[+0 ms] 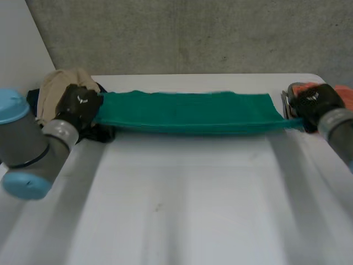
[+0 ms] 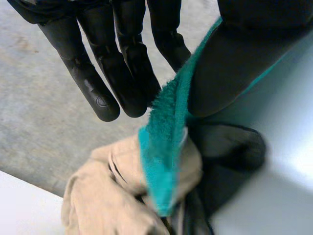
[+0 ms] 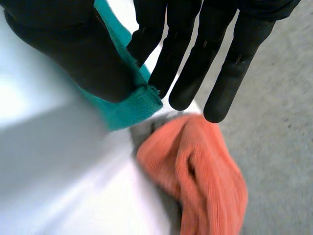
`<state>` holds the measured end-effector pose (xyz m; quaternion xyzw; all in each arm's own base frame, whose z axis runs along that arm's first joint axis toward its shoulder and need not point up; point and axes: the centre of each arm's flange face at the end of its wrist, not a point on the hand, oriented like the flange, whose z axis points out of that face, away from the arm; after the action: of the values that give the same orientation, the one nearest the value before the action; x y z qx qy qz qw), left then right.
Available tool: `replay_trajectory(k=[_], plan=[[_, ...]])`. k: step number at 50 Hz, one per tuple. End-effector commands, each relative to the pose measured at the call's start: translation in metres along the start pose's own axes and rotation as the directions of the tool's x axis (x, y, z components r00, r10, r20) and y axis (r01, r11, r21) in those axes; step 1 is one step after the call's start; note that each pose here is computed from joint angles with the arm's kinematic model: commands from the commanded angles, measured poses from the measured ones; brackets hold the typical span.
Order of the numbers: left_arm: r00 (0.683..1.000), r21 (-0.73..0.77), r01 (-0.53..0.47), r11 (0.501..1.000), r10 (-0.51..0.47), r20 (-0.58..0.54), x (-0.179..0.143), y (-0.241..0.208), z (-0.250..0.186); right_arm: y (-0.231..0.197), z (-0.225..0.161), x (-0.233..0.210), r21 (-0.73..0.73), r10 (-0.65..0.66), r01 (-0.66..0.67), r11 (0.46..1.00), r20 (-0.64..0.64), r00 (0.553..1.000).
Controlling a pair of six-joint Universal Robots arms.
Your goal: Fold the laundry.
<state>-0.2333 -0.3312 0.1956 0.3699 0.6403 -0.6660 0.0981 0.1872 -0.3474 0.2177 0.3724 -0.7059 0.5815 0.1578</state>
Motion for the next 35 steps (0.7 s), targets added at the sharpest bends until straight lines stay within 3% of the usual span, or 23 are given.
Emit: replay_trajectory(k=[1, 6, 8, 11, 14, 21, 29, 35], plan=[[0.980, -0.169, -0.122, 0.978, 0.092, -0.176, -0.004, -0.021, -0.090, 0.012, -0.071, 0.011, -0.097, -0.204, 0.214, 0.972, 0.107, 0.973], [0.947, -0.266, -0.157, 0.951, 0.069, -0.313, -0.003, -0.032, -0.133, 0.021, -0.103, 0.015, -0.123, -0.322, 0.353, 0.927, 0.219, 0.921], [0.925, -0.295, -0.169, 0.941, 0.048, -0.376, 0.000, -0.035, -0.145, 0.020, -0.104, 0.017, -0.104, -0.317, 0.347, 0.932, 0.230, 0.920], [0.919, -0.260, -0.165, 0.951, 0.053, -0.390, 0.000, -0.043, -0.143, 0.019, -0.098, 0.015, -0.089, -0.276, 0.303, 0.949, 0.232, 0.933], [0.915, -0.241, -0.171, 0.955, 0.063, -0.398, 0.004, -0.043, -0.128, 0.022, -0.083, 0.012, -0.088, -0.226, 0.252, 0.964, 0.237, 0.945], [0.948, -0.233, -0.191, 0.953, 0.117, -0.297, 0.002, -0.033, -0.067, 0.026, -0.040, 0.000, -0.101, -0.148, 0.176, 0.979, 0.237, 0.960], [0.969, -0.151, -0.211, 0.966, 0.186, -0.163, 0.006, -0.036, 0.011, 0.018, 0.023, -0.004, -0.042, -0.092, 0.096, 0.995, 0.080, 0.992], [0.969, -0.084, -0.198, 0.977, 0.182, -0.169, 0.023, -0.032, 0.050, 0.013, 0.060, -0.012, 0.016, -0.067, 0.067, 0.998, -0.013, 0.998]])
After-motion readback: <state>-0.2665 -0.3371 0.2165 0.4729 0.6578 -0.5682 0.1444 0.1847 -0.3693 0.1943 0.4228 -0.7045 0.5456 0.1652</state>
